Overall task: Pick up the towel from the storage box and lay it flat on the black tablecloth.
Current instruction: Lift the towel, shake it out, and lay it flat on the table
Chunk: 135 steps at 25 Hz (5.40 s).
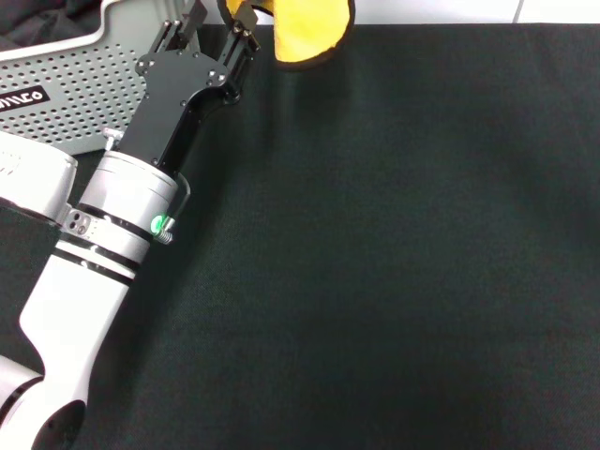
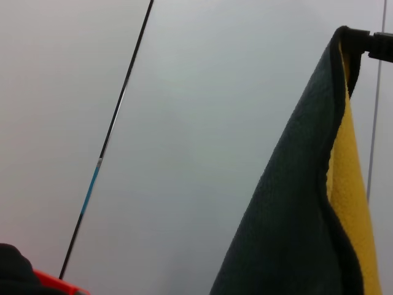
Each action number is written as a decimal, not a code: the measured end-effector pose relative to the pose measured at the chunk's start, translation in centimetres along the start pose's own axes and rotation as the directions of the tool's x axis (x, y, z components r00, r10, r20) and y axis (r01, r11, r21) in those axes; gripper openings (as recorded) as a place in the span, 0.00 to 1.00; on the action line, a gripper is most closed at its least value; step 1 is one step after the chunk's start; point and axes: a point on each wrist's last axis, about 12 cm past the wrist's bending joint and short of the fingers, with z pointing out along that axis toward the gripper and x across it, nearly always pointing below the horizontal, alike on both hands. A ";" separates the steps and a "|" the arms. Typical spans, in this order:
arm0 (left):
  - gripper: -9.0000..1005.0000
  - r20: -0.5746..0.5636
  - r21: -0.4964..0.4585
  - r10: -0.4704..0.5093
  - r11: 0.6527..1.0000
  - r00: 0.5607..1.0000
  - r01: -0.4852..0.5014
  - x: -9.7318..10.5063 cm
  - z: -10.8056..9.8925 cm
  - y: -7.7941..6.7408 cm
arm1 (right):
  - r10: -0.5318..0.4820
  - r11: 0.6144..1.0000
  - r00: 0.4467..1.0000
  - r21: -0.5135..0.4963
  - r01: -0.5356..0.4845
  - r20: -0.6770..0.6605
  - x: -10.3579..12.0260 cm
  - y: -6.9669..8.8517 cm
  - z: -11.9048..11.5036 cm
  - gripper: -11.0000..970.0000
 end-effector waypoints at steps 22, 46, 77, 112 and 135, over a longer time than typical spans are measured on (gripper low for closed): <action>0.32 0.050 0.004 -0.014 1.000 0.999 0.014 -0.5 -0.9 0.0 | 0.000 1.000 1.000 0.011 0.000 -0.007 0.2 -0.1 -0.1 0.11; 0.22 0.065 0.041 -0.001 0.999 0.998 -0.001 -0.8 -0.7 -0.2 | -0.013 1.000 1.000 0.010 0.013 -0.009 0.3 -0.3 -0.2 0.12; 0.03 0.137 0.181 -0.114 0.980 0.984 0.088 -2.7 -3.2 1.6 | 0.045 0.993 0.999 -0.110 -0.047 -0.021 1.6 2.3 -6.1 0.12; 0.03 -0.098 0.678 -0.161 0.711 0.982 0.184 -9.3 -7.5 5.0 | 0.387 0.791 0.901 -0.431 -0.434 -0.197 3.7 -1.2 -22.8 0.13; 0.03 -0.183 0.805 -0.079 0.560 0.980 0.196 -11.3 -7.2 3.9 | 0.432 0.710 0.876 -0.517 -0.478 -0.216 2.7 -1.9 -26.3 0.14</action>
